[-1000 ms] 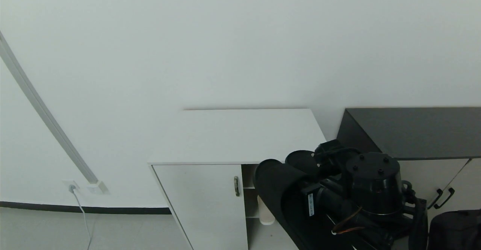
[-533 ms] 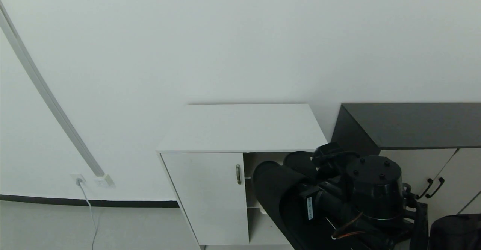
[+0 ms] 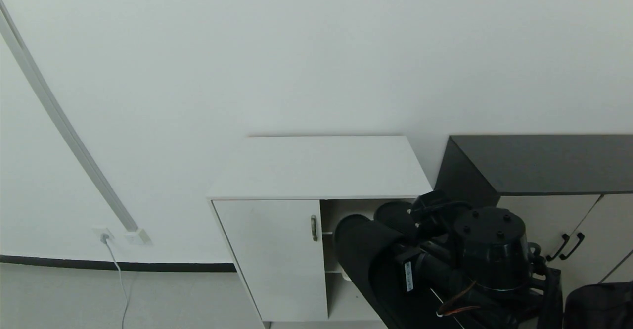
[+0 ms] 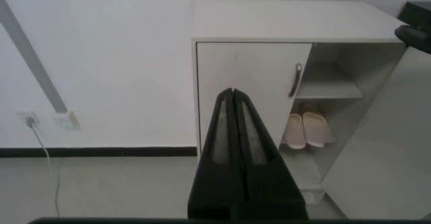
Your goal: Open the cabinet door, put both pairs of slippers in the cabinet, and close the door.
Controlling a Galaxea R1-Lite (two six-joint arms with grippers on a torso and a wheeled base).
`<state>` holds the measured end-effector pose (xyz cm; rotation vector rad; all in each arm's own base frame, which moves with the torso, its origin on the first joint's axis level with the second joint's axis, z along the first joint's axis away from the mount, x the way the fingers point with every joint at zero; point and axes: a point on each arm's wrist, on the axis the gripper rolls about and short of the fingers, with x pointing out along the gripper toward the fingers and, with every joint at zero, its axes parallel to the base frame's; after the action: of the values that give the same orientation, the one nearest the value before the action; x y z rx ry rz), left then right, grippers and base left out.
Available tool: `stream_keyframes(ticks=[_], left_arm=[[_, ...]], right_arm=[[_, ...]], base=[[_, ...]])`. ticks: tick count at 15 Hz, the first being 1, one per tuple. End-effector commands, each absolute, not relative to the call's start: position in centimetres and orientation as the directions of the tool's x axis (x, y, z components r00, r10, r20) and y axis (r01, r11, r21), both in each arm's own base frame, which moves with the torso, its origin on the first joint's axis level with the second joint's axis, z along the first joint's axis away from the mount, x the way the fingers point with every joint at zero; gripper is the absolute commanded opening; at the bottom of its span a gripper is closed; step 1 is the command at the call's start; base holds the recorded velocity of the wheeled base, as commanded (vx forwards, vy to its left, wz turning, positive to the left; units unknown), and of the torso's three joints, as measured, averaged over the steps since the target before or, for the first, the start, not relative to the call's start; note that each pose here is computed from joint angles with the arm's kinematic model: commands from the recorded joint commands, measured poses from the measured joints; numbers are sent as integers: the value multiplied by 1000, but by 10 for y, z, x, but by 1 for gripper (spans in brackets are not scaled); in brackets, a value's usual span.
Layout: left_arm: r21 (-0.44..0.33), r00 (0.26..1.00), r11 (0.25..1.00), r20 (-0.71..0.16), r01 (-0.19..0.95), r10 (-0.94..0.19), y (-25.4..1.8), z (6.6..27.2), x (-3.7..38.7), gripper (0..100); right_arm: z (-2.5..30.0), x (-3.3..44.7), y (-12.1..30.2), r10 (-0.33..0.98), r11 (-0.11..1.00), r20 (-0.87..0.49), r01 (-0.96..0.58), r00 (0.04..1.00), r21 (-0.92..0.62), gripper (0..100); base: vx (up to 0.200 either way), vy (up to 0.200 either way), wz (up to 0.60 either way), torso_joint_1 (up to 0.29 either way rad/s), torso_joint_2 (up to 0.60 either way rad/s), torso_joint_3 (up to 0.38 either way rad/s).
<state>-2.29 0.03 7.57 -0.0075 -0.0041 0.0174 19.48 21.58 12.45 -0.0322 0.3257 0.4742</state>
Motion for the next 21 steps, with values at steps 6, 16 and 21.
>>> stream_keyframes(ticks=[6,16,21], left_arm=[[-8,1000,1000,3,-18,18,0,76,-23,0],[-8,1000,1000,3,-17,17,0,76,-23,0],[-8,1000,1000,3,-18,18,0,76,-23,0]], right_arm=[[122,195,216,443,890,-321,-455,837,42,0],[121,193,218,448,886,-326,-461,832,40,0],[120,193,218,448,886,-328,-461,832,40,0]], base=[[0,0,0,-15,35,22],[0,0,0,-152,358,193],[0,0,0,-201,480,271]])
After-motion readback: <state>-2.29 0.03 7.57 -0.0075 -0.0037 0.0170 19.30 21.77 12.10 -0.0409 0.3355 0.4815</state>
